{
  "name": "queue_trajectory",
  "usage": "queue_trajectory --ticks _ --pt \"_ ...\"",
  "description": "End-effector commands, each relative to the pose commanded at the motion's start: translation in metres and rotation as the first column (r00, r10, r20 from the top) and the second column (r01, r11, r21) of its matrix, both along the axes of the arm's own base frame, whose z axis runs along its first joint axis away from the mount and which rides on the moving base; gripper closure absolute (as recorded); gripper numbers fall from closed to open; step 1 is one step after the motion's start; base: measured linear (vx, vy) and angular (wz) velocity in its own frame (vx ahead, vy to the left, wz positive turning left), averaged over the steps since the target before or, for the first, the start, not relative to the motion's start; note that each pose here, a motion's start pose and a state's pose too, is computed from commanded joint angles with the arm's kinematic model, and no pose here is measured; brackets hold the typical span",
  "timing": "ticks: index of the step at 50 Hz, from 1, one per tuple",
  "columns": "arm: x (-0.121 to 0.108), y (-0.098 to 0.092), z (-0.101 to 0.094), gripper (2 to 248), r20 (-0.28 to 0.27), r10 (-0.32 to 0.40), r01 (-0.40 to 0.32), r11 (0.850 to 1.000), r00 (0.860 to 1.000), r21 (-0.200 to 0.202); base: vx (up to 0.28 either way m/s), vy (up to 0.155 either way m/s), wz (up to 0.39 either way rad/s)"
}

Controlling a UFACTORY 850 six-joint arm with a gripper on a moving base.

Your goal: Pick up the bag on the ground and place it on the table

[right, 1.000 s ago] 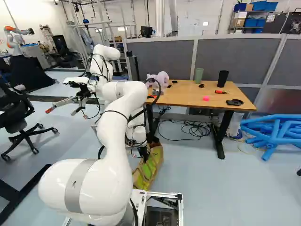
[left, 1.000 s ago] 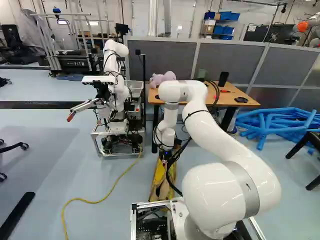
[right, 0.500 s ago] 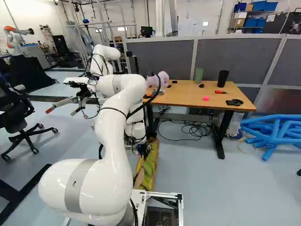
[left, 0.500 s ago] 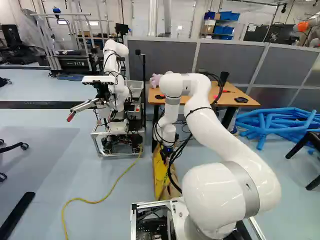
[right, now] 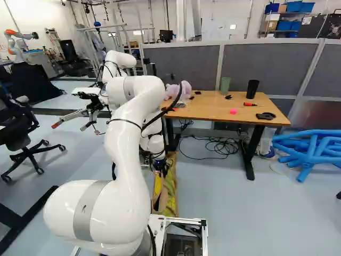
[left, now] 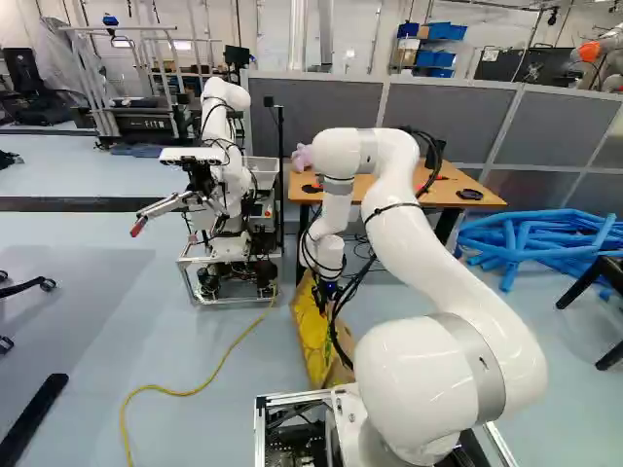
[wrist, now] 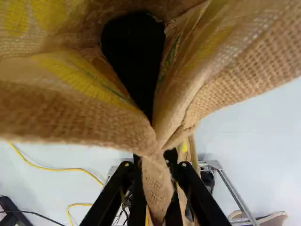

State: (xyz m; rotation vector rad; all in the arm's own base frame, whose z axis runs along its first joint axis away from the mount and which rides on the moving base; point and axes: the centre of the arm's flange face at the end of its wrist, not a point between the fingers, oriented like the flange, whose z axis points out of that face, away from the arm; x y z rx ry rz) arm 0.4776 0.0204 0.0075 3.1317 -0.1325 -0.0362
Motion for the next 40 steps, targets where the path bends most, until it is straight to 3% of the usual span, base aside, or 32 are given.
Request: queue_trajectory --ticks 40 --pt "-0.009 0.000 0.061 217 0.043 0.000 0.000 1.000 0.999 0.002 0.000 0.000 0.000"
